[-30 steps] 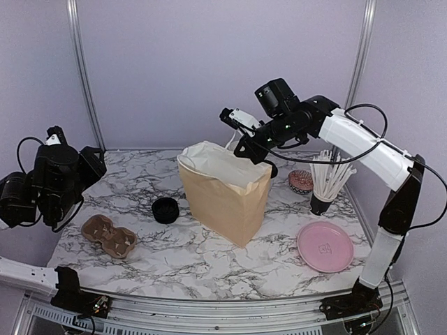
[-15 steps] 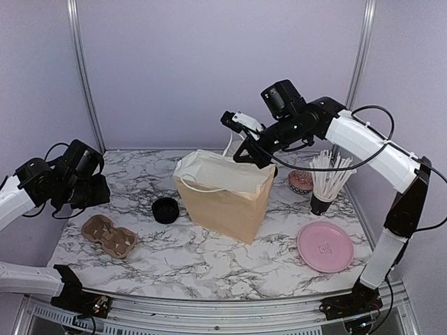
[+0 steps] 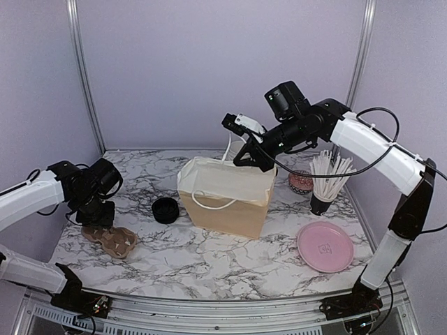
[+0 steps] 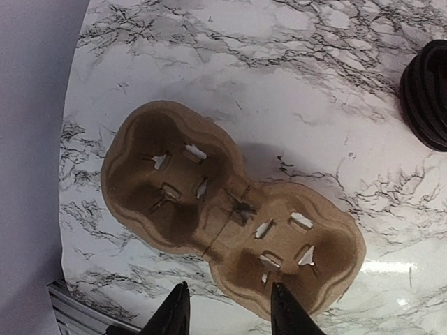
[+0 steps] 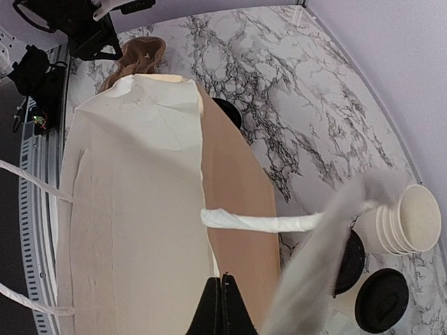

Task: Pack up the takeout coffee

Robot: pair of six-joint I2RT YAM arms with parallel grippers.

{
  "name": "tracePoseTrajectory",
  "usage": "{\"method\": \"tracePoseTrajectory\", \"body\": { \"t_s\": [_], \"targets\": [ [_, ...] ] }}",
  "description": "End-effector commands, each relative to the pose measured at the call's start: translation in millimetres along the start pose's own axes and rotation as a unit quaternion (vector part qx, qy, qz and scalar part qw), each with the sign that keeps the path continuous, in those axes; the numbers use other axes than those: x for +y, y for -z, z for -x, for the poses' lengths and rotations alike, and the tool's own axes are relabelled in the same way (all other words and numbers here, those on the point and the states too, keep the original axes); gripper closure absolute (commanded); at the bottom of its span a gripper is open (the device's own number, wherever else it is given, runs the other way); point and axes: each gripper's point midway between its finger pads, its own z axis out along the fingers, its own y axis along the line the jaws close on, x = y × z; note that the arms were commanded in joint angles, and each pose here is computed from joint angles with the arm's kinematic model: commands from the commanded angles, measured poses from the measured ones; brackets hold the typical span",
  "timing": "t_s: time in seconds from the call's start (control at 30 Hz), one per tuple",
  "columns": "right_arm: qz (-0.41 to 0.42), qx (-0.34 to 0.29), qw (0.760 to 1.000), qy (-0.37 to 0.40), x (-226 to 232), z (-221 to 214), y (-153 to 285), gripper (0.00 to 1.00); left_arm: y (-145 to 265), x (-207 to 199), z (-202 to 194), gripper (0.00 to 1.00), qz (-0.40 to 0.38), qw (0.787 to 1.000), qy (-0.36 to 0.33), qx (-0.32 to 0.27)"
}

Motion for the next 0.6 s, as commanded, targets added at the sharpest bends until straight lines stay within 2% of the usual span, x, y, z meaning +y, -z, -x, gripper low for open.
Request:
{"method": "tracePoseTrajectory", "body": {
  "t_s": [0.0,0.13,0.27,0.57],
  "targets": [
    [0.013,-0.031,0.999,0.020,9.3,13.1,14.7,1.00,-14.2,20.0,6.1,0.66,0.037,0.998,-0.022,0.035],
    [0.015,-0.034,0.999,0.022,11.0,14.6,16.6,1.00,-28.2,2.3,-2.2,0.85,0.001,0.996,-0.055,0.068],
    [0.014,-0.033,0.999,0.025,10.4,14.2,16.1,1.00,-35.4,-18.8,-16.3,0.94,-0.052,0.992,-0.062,0.095],
    [0.019,-0.028,0.999,0.029,9.0,11.1,8.4,1.00,-64.5,-52.2,-24.3,0.93,-0.094,0.982,-0.063,0.150]
  ]
}}
